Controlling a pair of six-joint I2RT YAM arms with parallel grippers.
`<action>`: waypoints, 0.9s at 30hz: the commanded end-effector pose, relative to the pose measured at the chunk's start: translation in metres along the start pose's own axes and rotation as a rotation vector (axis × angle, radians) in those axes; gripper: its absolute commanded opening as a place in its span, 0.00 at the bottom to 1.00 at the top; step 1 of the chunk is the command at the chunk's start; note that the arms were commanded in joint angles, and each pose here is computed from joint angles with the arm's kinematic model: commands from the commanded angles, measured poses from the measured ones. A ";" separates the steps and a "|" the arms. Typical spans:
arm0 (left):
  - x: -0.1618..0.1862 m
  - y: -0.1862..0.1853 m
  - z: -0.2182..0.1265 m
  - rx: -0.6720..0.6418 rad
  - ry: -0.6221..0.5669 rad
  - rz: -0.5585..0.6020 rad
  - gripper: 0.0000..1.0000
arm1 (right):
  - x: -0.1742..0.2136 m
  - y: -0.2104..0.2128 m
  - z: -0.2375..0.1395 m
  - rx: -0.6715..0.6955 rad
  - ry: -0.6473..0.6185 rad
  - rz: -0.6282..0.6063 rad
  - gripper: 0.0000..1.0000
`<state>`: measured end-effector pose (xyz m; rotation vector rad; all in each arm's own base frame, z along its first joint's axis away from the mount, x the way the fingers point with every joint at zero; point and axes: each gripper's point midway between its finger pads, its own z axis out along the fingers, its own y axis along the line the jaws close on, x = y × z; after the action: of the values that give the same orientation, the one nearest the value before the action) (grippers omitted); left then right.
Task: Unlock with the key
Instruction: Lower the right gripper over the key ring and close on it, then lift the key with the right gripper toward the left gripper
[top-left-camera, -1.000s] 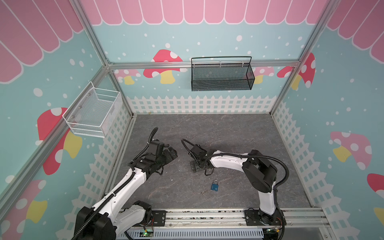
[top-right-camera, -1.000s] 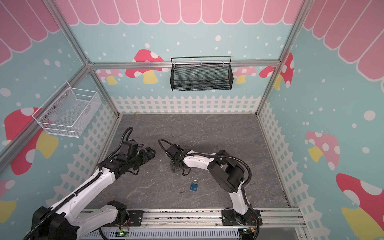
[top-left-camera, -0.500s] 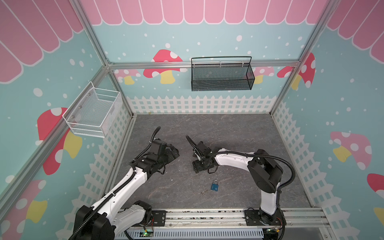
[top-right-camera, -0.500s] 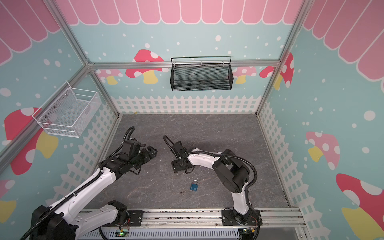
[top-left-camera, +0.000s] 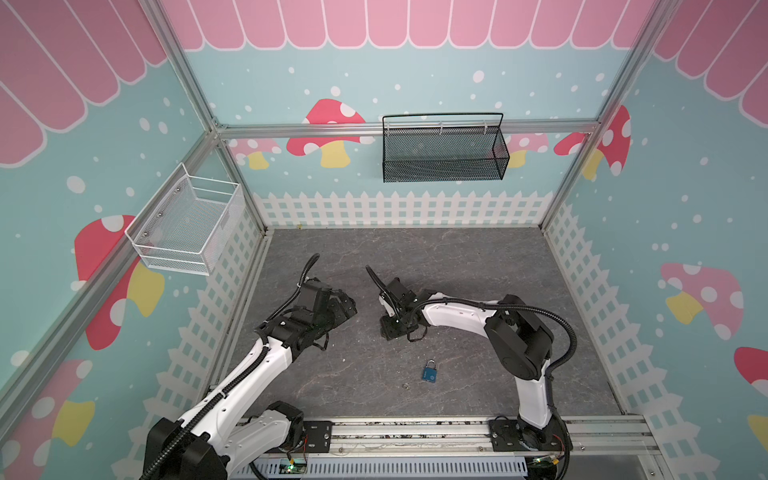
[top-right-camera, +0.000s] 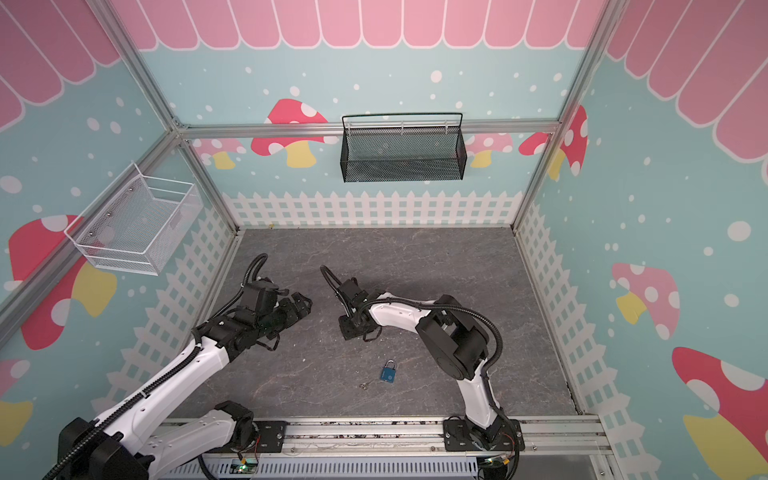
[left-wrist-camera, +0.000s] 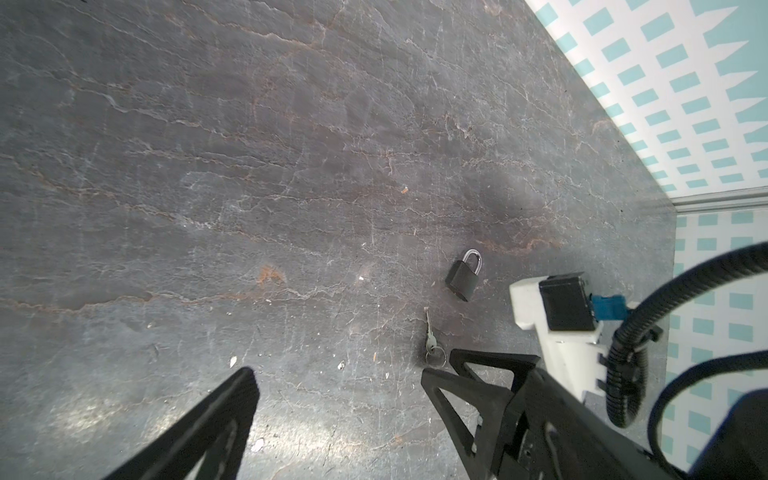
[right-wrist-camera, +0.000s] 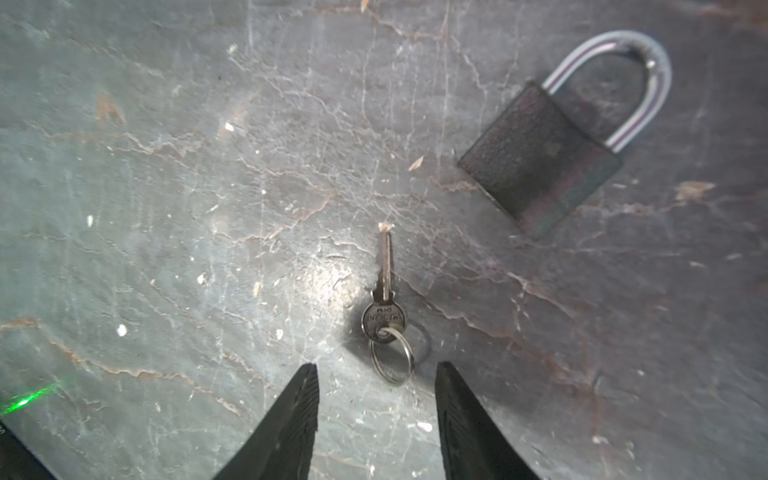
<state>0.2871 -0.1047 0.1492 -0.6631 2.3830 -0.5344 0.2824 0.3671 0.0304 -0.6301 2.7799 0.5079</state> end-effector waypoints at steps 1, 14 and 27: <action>-0.006 -0.007 -0.005 0.004 -0.007 0.001 1.00 | -0.001 -0.002 0.005 0.016 0.013 0.001 0.46; -0.004 -0.010 -0.001 0.018 0.002 -0.011 1.00 | 0.003 -0.008 0.016 0.048 0.036 0.000 0.27; -0.002 -0.011 0.001 0.032 0.009 -0.029 1.00 | 0.008 -0.008 0.020 0.049 0.047 0.004 0.13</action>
<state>0.2912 -0.1103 0.1499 -0.6603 2.3905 -0.5610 0.2883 0.3702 0.0233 -0.6345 2.7785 0.4732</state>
